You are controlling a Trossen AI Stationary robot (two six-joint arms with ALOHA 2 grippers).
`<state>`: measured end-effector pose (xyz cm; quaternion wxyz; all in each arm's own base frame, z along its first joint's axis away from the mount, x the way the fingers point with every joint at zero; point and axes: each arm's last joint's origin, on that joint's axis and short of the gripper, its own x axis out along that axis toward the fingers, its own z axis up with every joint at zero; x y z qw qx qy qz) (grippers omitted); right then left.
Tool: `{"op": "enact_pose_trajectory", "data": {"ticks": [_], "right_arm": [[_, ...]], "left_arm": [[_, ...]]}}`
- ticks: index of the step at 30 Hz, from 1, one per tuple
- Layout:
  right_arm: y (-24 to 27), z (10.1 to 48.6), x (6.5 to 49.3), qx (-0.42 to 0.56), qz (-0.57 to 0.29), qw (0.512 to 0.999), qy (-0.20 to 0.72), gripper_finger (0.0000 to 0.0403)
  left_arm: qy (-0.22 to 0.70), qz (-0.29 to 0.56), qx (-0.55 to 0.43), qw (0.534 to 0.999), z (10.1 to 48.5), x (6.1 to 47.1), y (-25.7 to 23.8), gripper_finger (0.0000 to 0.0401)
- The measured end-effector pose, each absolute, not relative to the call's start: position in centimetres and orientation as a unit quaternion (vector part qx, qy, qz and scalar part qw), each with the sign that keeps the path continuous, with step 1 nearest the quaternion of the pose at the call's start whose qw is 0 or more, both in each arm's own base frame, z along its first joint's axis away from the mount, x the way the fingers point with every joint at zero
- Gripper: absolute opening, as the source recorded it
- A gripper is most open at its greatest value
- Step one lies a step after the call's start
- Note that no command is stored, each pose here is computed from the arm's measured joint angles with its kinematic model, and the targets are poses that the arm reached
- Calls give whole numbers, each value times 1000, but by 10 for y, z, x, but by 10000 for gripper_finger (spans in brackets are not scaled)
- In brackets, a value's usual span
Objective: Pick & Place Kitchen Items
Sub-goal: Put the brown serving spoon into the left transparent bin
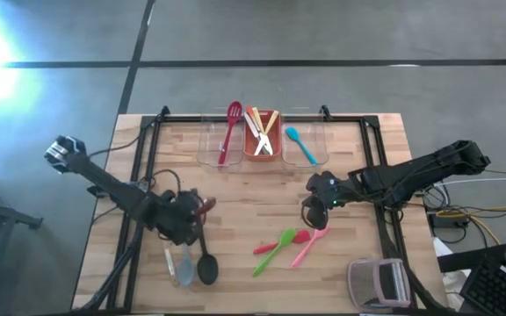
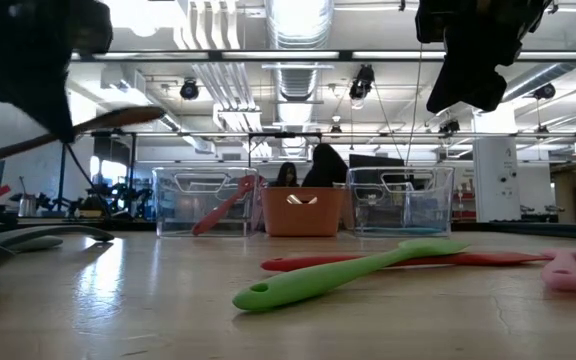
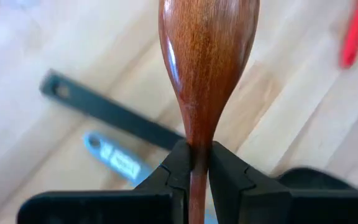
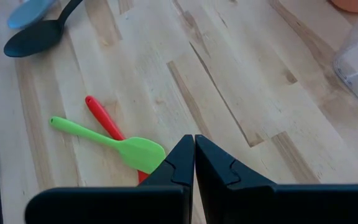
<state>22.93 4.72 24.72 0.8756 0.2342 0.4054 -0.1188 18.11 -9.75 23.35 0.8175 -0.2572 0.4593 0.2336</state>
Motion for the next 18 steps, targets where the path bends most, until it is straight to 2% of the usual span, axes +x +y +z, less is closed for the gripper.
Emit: {"op": "enact_pose_trajectory", "data": {"ticks": [8, 12, 18], "right_arm": [[47, 247, 229, 233, -119, 876, 405, 8], [47, 247, 229, 233, -119, 876, 405, 8], [47, 247, 229, 232, -121, 877, 404, 8]], "left_arm": [[305, 303, -214, 877, 265, 170, -66, 36], [239, 339, -186, 891, 278, 172, -48, 36], [187, 356, -135, 906, 297, 187, -17, 36]]}}
